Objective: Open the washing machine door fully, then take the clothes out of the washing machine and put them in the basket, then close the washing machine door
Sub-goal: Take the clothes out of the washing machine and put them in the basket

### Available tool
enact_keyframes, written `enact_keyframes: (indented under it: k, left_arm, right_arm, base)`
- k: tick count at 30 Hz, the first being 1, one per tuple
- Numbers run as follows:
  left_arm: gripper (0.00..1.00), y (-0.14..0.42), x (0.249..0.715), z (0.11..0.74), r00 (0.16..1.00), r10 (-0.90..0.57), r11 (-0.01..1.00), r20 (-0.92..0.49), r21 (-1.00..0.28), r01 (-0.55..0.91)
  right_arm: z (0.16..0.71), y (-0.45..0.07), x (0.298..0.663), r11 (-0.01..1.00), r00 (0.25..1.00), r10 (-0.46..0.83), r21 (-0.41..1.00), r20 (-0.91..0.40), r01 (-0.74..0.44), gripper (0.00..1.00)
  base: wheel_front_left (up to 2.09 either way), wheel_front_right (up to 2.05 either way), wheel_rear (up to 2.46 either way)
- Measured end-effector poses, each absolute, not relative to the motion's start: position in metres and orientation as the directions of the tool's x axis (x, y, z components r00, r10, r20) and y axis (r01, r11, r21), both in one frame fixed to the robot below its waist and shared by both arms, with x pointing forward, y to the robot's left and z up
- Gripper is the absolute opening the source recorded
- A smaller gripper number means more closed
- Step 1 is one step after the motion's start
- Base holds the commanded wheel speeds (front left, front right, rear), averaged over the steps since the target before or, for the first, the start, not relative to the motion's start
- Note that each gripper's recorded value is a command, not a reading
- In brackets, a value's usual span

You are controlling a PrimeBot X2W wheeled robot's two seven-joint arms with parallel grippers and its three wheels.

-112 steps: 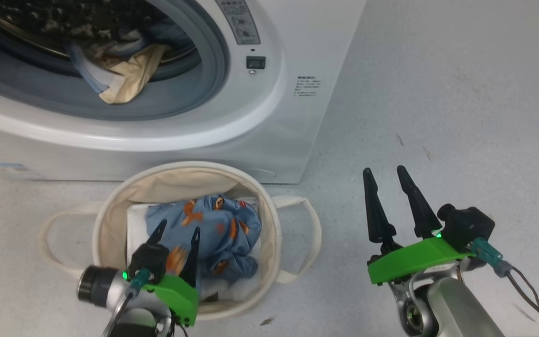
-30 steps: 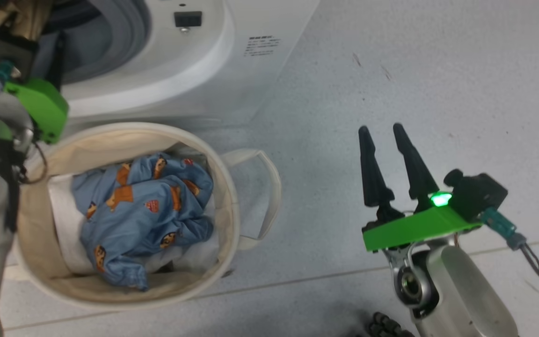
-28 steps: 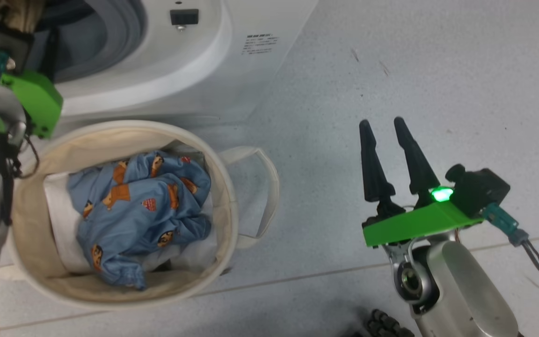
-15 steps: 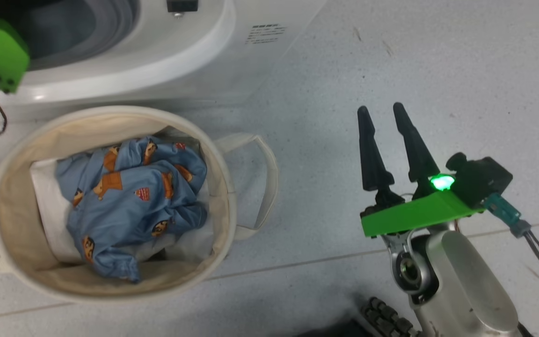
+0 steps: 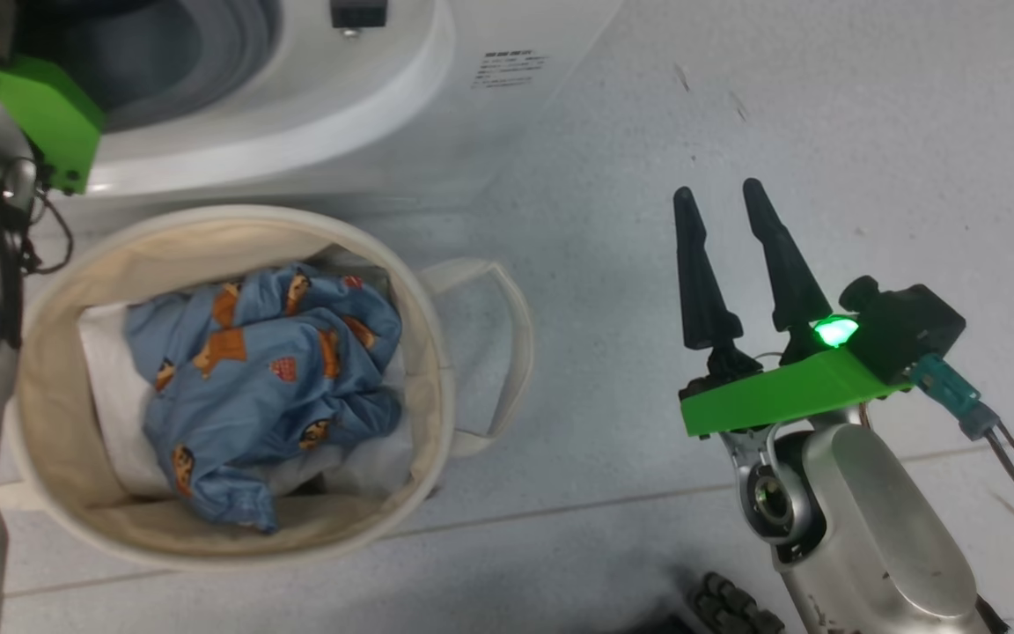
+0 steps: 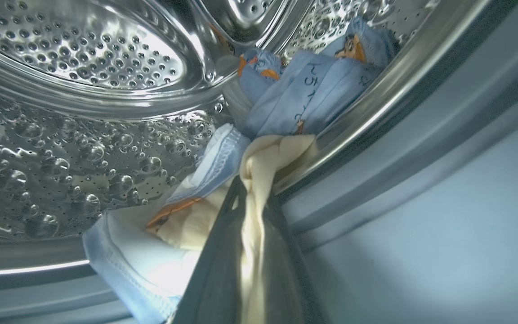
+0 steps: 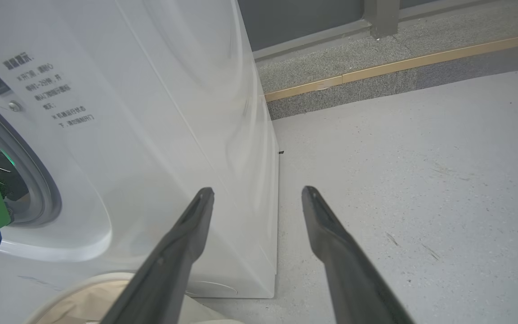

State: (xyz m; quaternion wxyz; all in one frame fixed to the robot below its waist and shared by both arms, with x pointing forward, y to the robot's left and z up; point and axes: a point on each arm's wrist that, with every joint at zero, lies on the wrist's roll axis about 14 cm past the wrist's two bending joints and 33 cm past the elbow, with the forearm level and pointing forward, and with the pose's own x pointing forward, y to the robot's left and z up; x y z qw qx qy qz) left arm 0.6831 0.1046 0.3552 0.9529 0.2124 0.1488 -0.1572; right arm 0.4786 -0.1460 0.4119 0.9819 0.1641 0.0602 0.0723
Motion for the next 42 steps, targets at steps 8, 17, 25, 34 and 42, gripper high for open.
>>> enact_keyframes:
  k: [8, 17, 25, 34, 42]
  left_arm:
    - [0.0, 0.099, 0.667, 0.397, 0.939, -0.251, 0.903, -0.236, 0.292, 0.315]
    - [0.0, 0.104, 0.625, 0.491, 0.968, -0.247, 0.95, 0.047, 0.208, 0.232]
    - [0.0, 0.122, 0.558, 0.584, 0.932, -0.192, 0.978, 0.308, 0.138, 0.156]
    - [0.0, 0.122, 0.474, 0.689, 0.785, -0.166, 0.986, 0.597, 0.078, 0.149]
    - [0.0, 0.124, 0.419, 0.734, 0.682, -0.151, 0.988, 0.716, 0.077, 0.137]
  right_arm:
    - [0.435, -0.138, 0.478, 0.933, 0.983, 0.181, 0.323, -0.041, -0.158, 1.0]
    - [0.457, -0.124, 0.462, 0.927, 0.978, 0.211, 0.32, -0.005, -0.198, 1.0]
    - [0.481, -0.11, 0.441, 0.916, 0.97, 0.241, 0.319, 0.041, -0.241, 1.0]
    - [0.499, -0.103, 0.419, 0.91, 0.964, 0.255, 0.319, 0.074, -0.265, 1.0]
    - [0.507, -0.096, 0.406, 0.904, 0.958, 0.272, 0.317, 0.092, -0.287, 1.0]
  base:
    - [0.0, 0.0, 0.0]
    - [0.0, 0.0, 0.0]
    - [0.0, 0.0, 0.0]
    - [0.0, 0.0, 0.0]
    - [0.0, 0.0, 0.0]
